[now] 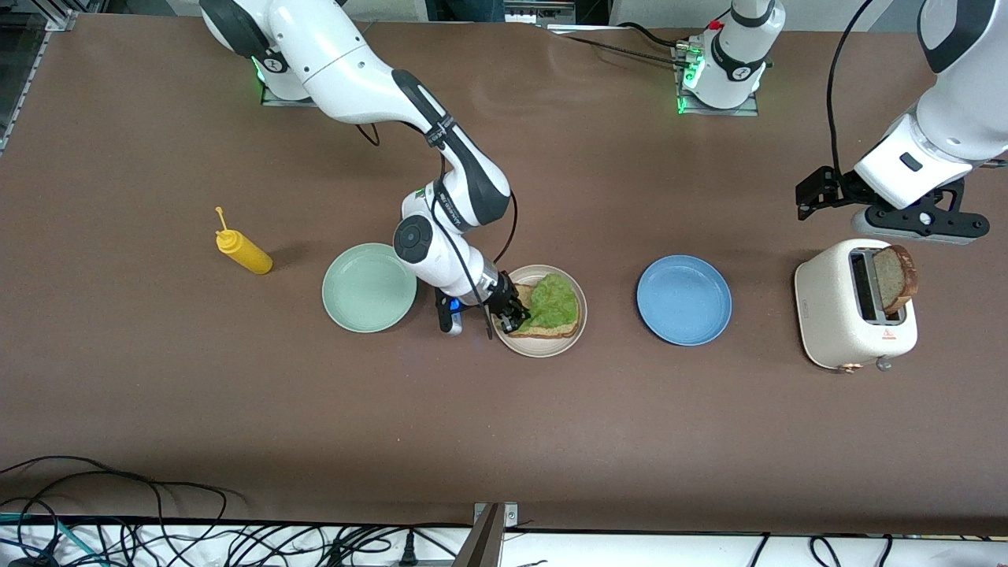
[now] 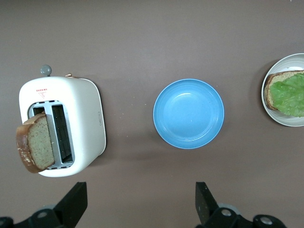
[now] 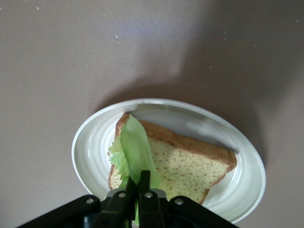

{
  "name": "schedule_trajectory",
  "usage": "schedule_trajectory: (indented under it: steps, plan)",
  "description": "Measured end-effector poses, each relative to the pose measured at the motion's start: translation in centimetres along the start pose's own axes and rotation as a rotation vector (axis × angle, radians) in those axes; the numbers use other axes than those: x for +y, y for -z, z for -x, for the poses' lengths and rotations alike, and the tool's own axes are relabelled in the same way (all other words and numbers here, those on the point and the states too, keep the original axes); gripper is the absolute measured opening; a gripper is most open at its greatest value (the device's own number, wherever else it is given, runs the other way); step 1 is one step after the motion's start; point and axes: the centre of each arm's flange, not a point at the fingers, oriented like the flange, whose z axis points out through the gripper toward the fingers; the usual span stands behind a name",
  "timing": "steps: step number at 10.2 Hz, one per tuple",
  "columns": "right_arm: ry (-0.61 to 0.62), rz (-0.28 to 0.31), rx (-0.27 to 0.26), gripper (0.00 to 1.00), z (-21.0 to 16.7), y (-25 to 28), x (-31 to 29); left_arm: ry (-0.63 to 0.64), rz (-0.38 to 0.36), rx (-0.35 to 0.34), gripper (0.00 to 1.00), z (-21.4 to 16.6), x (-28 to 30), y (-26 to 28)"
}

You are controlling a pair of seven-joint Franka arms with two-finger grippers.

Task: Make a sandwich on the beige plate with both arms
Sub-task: 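Lower the lettuce onto the bread and open the right gripper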

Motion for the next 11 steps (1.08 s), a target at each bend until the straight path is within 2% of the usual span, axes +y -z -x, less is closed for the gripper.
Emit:
schedule_trajectory:
  steps: [2,3,5,8,9,10,11]
  plan:
    - [0.002,-0.001,0.001,0.05,0.0,-0.1,0.0,0.0,0.0,0.0,1.0,0.0,0.0,0.0]
    - [0.002,-0.003,-0.001,0.11,0.0,0.1,-0.1,0.0,0.0,0.0,1.0,0.0,0.0,0.0]
    - [0.002,-0.008,-0.003,0.36,0.1,0.2,-0.3,0.0,0.0,0.0,1.0,0.0,0.0,0.0]
    - [0.0,-0.022,-0.015,0.79,0.7,1.1,-1.2,0.0,0.0,0.0,1.0,0.0,0.0,0.0]
    - [-0.004,0.0,-0.023,0.93,1.3,1.7,-1.5,0.0,0.0,0.0,1.0,0.0,0.0,0.0]
    - [0.0,0.039,-0.029,1.0,1.8,2.6,-2.1,0.0,0.0,0.0,1.0,0.0,0.0,0.0]
    - [0.006,0.081,-0.022,1.0,1.8,4.5,-3.1,0.0,0.0,0.0,1.0,0.0,0.0,0.0]
